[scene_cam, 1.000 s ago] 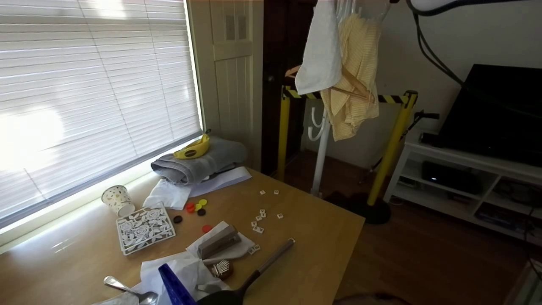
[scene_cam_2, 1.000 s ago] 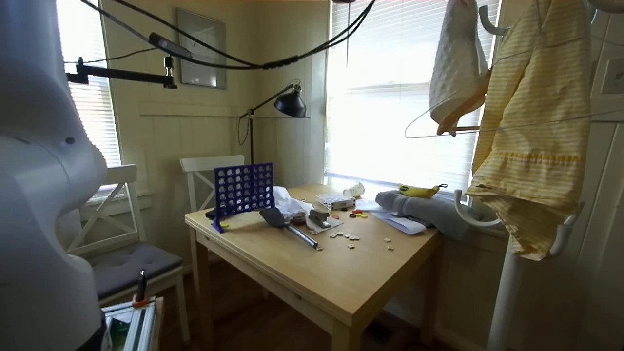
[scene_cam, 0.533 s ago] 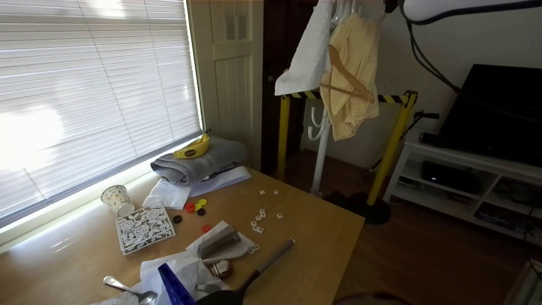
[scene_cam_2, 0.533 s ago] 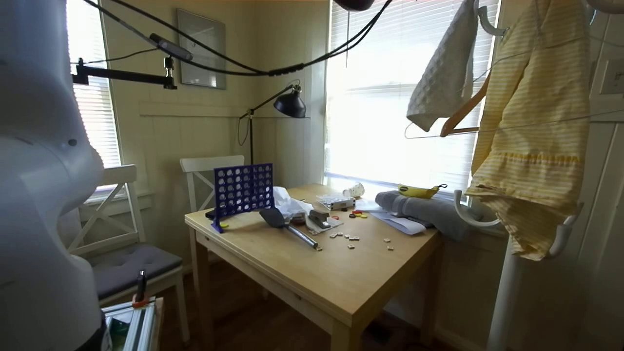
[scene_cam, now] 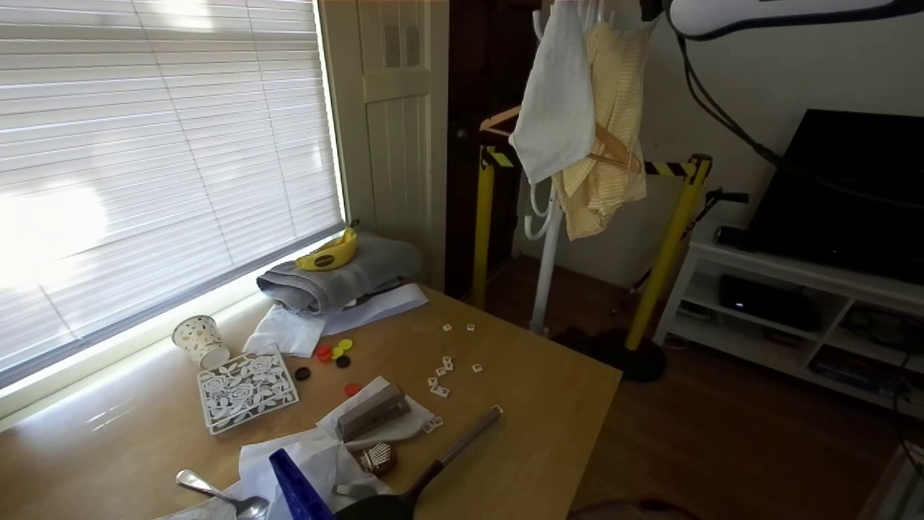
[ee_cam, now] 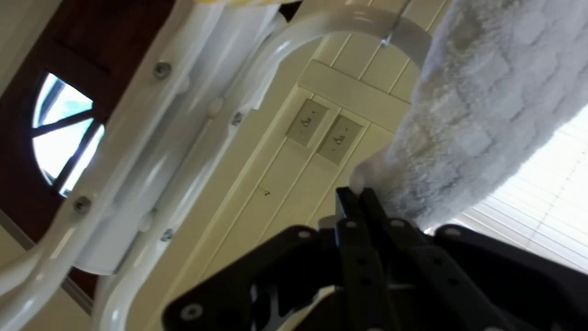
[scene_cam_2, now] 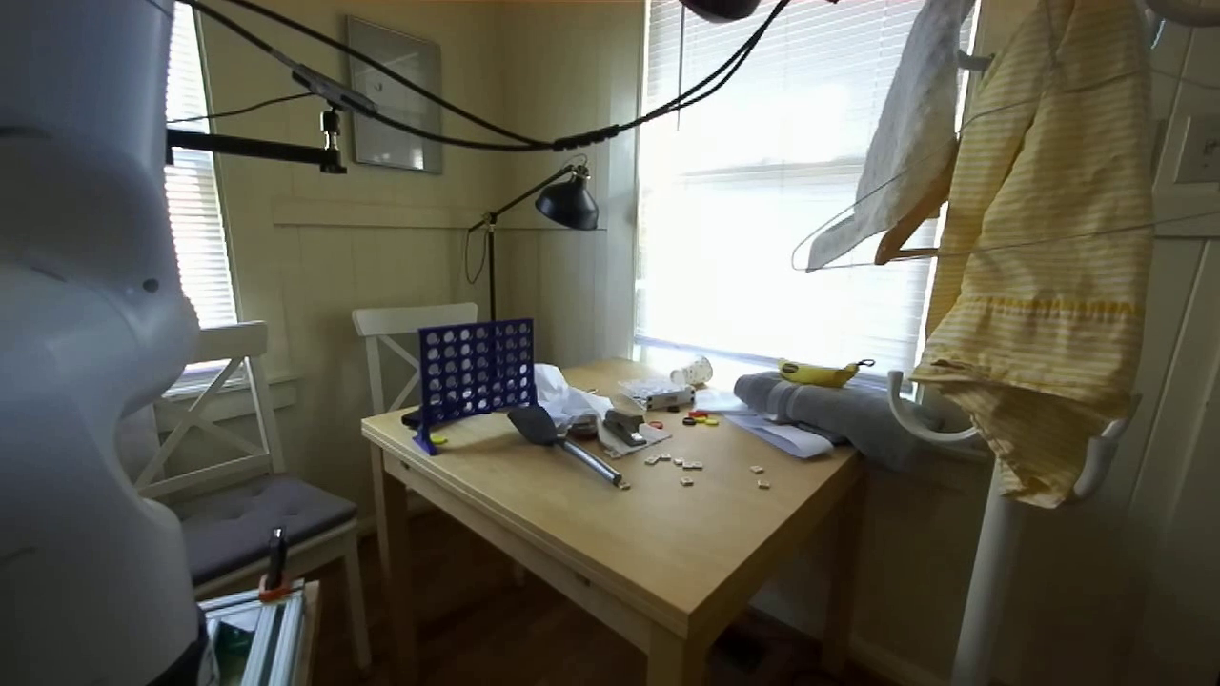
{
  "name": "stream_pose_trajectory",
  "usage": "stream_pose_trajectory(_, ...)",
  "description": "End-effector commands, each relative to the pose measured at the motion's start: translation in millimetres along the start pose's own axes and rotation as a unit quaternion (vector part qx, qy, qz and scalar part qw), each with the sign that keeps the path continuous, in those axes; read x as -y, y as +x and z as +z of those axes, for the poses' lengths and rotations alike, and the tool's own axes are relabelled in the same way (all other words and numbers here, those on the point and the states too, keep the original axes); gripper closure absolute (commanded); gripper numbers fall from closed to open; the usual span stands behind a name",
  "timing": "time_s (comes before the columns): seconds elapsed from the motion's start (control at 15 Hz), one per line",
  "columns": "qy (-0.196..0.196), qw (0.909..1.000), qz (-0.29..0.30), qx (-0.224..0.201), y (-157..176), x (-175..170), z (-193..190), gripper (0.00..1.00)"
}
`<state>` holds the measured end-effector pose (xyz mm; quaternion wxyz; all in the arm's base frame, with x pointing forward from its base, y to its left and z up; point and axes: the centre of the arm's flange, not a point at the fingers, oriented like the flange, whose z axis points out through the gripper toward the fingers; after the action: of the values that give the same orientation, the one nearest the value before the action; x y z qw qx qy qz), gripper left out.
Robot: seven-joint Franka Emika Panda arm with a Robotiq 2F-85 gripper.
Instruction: Hang the white towel on the stand
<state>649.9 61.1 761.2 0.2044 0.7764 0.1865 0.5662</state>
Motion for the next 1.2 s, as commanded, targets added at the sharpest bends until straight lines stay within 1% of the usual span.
stream_pose_trajectory(0.0, 0.072, 0.9964, -0.029, -0.033, 29, 17, -8, 0.99)
stream_pose_trajectory(0.07, 0.086, 0.9948, -0.036, -0.042, 37, 24, -12, 0.99)
stream_pose_trajectory(0.2, 0.090, 0.9933, -0.042, -0.059, 51, 34, -14, 0.99)
stream_pose_trajectory(0.27, 0.070, 0.9951, -0.034, -0.062, 55, 34, -12, 0.99)
stream_pose_trajectory(0.33, 0.066, 0.9956, -0.022, -0.063, 59, 31, -8, 0.99)
stream_pose_trajectory(0.47, 0.024, 0.9984, -0.005, -0.052, 62, 22, 4, 0.99)
stream_pose_trajectory(0.6, -0.021, 0.9992, 0.021, -0.028, 60, 9, 19, 0.99)
stream_pose_trajectory(0.8, -0.083, 0.9953, 0.049, 0.004, 47, 1, 40, 0.99)
stream_pose_trajectory(0.93, -0.107, 0.9921, 0.062, 0.021, 43, 0, 50, 0.99)
stream_pose_trajectory(1.13, -0.141, 0.9867, 0.075, 0.029, 40, 2, 44, 0.99)
